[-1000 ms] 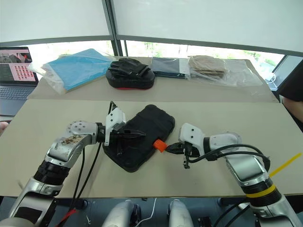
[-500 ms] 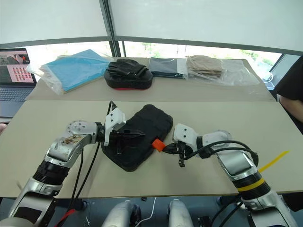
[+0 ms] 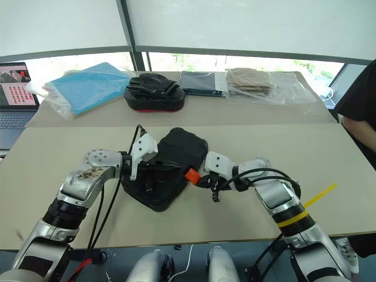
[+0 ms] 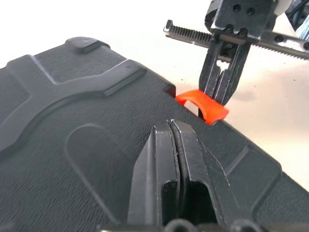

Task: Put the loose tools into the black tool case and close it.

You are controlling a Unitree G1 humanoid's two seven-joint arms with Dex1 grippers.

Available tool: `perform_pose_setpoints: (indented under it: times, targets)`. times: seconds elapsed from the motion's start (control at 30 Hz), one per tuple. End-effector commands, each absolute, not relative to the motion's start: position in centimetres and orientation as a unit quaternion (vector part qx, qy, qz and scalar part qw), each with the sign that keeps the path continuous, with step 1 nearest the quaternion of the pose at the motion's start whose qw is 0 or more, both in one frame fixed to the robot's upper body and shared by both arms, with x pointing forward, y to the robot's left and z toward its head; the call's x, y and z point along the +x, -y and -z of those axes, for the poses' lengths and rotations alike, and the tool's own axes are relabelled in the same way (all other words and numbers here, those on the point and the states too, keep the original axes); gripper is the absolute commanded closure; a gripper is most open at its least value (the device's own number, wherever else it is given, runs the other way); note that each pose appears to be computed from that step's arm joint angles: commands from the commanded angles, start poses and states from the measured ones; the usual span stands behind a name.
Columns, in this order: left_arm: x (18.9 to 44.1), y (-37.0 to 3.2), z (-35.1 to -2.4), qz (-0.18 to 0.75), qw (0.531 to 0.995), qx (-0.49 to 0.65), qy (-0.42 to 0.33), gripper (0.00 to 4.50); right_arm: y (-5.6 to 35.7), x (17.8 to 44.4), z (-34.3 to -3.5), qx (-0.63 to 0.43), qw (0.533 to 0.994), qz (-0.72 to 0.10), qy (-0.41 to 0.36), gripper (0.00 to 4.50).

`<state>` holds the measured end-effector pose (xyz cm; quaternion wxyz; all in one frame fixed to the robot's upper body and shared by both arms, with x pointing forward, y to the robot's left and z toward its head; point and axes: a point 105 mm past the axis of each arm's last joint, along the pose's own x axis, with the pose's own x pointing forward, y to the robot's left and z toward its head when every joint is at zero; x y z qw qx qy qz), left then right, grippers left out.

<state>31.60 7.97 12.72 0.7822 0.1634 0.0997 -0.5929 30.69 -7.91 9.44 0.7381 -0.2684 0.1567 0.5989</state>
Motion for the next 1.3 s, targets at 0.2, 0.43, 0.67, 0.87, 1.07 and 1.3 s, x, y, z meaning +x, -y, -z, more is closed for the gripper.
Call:
perform_pose_setpoints:
  times: [0.2,0.43,0.67,0.87,1.07,1.3]
  targets:
    - [30.8,-7.7,-9.2,0.601,0.768,0.155,-0.161,4.4,9.3,29.3,-11.8,-0.283,0.741,-0.597,-0.121,4.5]
    - [31.0,-8.1,-9.2,0.6,0.767,0.159,-0.164,4.4,10.6,28.2,-12.8,-0.276,0.751,-0.588,-0.116,4.5]
    - [31.1,-7.9,-9.1,0.602,0.765,0.159,-0.163,4.4,9.1,29.5,-12.7,-0.267,0.759,-0.586,-0.099,4.5]
    - [31.2,-8.2,-9.1,0.598,0.768,0.16,-0.167,4.4,8.0,30.0,-12.5,-0.263,0.757,-0.591,-0.09,4.5]
    - [31.2,-8.4,-9.0,0.596,0.767,0.162,-0.172,4.4,7.0,30.3,-12.5,-0.257,0.758,-0.595,-0.077,4.5]
    - [31.2,-8.4,-8.7,0.596,0.767,0.16,-0.176,4.4,6.3,30.9,-12.4,-0.251,0.763,-0.592,-0.066,4.5]
